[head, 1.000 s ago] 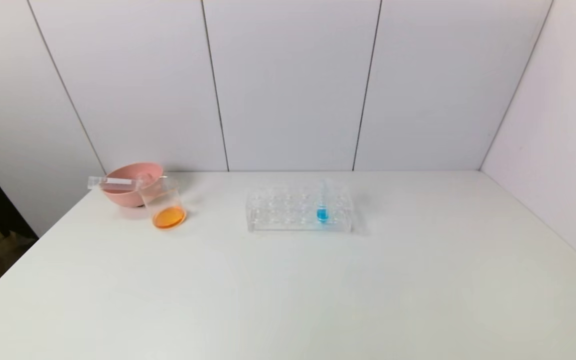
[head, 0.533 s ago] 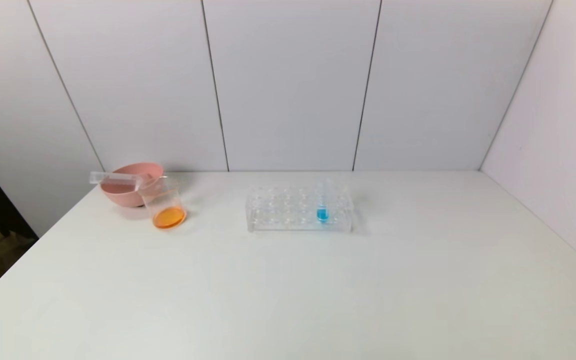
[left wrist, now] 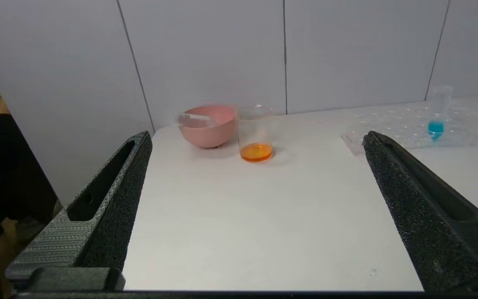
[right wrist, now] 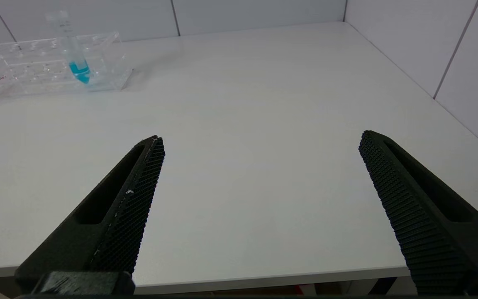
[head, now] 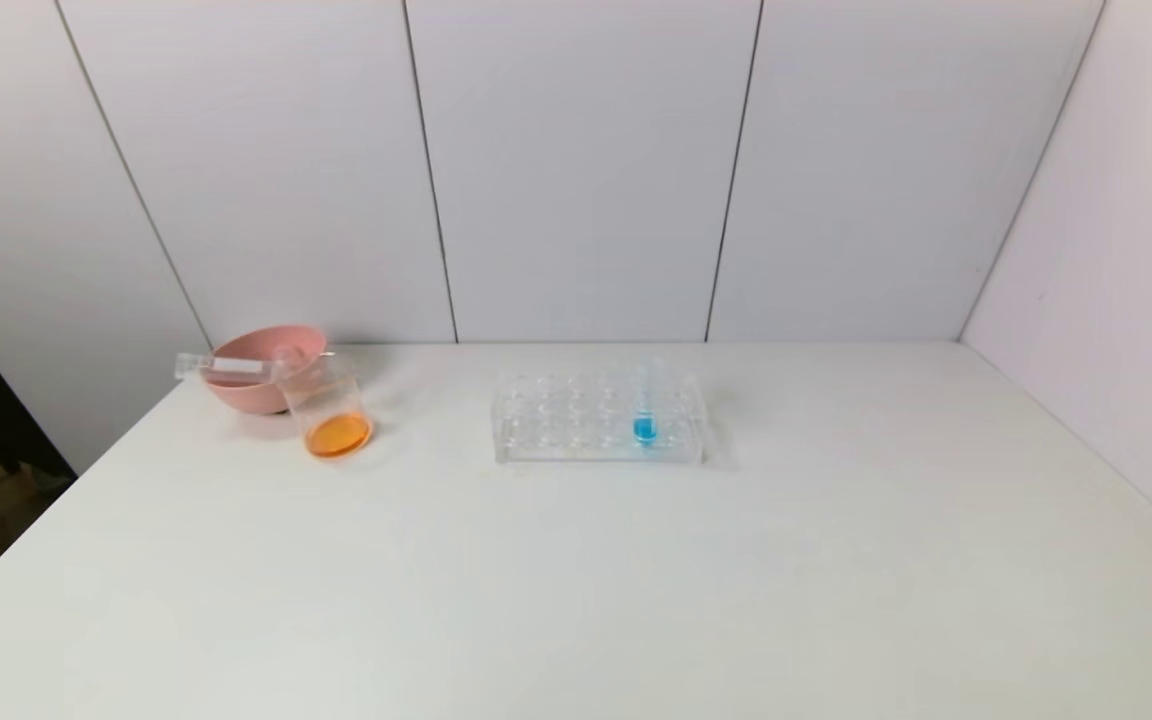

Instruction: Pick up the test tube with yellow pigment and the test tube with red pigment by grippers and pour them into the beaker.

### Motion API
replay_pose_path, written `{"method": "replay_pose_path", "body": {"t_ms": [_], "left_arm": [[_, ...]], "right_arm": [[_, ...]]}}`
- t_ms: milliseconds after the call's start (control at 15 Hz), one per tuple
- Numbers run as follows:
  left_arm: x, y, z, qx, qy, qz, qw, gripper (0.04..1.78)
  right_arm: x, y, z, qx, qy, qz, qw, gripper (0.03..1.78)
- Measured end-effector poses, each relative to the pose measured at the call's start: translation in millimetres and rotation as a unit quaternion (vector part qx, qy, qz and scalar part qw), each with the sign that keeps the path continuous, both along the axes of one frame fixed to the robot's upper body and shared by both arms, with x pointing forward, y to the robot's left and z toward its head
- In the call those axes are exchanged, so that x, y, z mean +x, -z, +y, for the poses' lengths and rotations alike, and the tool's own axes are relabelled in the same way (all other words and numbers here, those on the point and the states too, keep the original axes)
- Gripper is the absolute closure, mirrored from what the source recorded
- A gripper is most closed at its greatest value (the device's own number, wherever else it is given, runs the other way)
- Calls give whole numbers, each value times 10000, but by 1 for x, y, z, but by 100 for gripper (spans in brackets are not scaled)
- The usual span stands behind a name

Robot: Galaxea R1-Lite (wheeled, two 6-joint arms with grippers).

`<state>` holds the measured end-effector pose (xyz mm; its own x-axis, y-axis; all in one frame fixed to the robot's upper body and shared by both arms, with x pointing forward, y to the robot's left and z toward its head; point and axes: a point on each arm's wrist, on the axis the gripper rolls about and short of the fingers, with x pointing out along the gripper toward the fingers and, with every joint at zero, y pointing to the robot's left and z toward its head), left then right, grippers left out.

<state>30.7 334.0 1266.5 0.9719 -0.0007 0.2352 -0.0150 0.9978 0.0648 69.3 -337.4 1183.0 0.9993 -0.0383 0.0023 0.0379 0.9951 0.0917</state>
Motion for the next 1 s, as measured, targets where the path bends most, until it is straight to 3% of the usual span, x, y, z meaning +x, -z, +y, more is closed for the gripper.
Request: {"method": "replay_pose_path", "body": {"t_ms": [267, 400, 800, 1000], "left_arm": [[29, 54, 1, -98, -254, 640, 9976, 4], [36, 75, -1, -98, 66, 1008, 9948, 5], [38, 83, 0, -778, -21, 1130, 9905, 4], [38, 83, 0, -798, -33, 1133, 9903, 5]], "right_arm": [[0, 0, 0, 1, 0, 0, 10000, 10], [0, 0, 0, 0, 0, 0, 10000, 10], [0, 0, 0, 0, 0, 0, 10000, 10], [0, 0, 0, 0, 0, 0, 10000, 10]]}}
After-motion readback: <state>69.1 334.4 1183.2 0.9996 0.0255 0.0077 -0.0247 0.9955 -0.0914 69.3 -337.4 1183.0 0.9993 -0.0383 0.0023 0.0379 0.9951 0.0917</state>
